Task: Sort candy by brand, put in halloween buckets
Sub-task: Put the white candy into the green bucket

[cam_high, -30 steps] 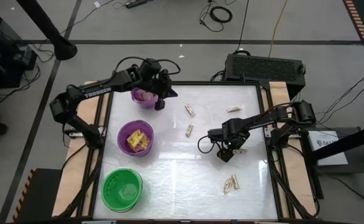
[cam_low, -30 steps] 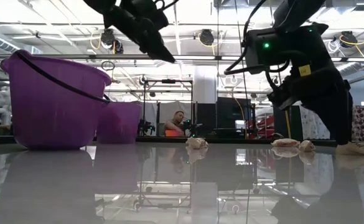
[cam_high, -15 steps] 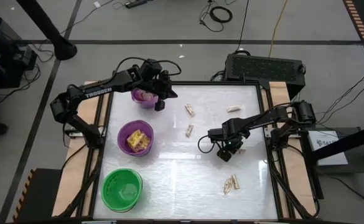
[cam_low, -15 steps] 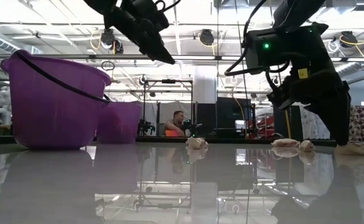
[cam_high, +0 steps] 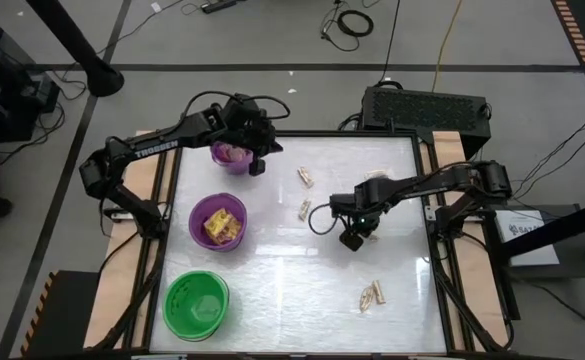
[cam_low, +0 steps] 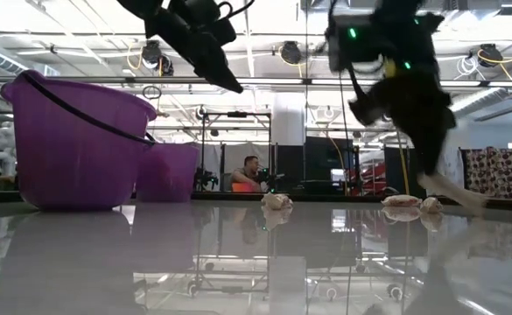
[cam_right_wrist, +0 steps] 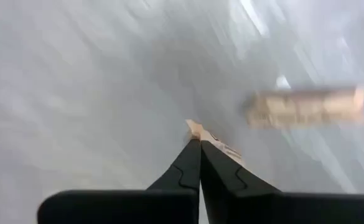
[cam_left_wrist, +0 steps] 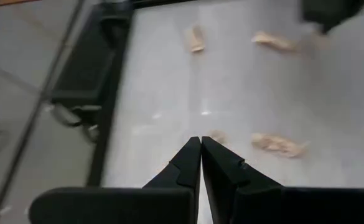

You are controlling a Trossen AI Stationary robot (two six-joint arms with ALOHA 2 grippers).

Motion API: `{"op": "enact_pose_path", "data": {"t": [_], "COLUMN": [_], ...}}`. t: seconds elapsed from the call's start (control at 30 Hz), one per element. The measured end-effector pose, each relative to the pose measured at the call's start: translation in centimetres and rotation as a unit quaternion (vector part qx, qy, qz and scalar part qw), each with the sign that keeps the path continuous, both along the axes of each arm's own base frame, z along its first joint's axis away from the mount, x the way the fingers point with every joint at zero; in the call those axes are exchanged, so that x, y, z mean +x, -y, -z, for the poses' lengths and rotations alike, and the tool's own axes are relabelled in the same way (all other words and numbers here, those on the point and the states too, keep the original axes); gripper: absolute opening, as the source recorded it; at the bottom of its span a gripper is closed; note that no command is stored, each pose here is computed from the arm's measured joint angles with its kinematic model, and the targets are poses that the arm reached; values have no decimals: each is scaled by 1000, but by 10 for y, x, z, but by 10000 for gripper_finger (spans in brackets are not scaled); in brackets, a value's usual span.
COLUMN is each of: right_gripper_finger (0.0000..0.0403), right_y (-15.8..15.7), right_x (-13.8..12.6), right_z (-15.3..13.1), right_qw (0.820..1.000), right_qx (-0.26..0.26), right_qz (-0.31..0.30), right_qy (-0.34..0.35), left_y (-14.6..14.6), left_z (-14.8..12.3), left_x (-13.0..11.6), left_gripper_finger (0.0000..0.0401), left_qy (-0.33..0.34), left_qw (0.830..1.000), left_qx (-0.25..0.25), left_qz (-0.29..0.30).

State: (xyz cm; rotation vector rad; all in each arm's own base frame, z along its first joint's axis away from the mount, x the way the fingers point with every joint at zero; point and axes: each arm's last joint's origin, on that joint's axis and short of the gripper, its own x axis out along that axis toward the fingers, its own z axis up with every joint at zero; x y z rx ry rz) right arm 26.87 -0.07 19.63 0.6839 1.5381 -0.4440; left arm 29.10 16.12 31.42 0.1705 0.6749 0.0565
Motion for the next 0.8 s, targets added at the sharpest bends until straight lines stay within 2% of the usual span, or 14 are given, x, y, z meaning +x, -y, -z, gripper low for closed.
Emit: {"op": "enact_pose_path", "data": {"t": [0.1, 0.2, 0.3, 0.37, 0.47, 0.6, 0.7, 0.8], "right_gripper_finger": [0, 0, 0, 0, 0, 0, 0, 0], "right_y": [5, 12, 17, 19, 20, 19, 18, 15], "right_x": [10, 26, 44, 55, 68, 88, 106, 124], "right_z": [-24, -47, -68, -77, -87, -99, -100, -96], "right_qw": [997, 987, 963, 943, 905, 834, 784, 736], "right_qx": [-2, -13, -23, -37, -65, -105, -106, -86], "right_qz": [-27, -54, -84, -94, -128, -181, -200, -205], "right_qy": [67, 153, 254, 317, 400, 510, 578, 639], "left_y": [2, 7, 14, 18, 24, 27, 30, 31], "left_z": [-8, -16, -27, -30, -34, -35, -36, -40], "left_x": [-8, -22, -39, -54, -77, -102, -116, -124], "left_gripper_finger": [23, 23, 23, 23, 23, 23, 23, 23], "left_qy": [-12, -28, -44, -79, -126, -173, -196, -189], "left_qw": [999, 998, 996, 993, 988, 979, 974, 972], "left_qx": [25, 33, 41, 44, 40, 12, -4, -17], "left_qz": [-33, -51, -63, -70, -83, -104, -116, -139]}}
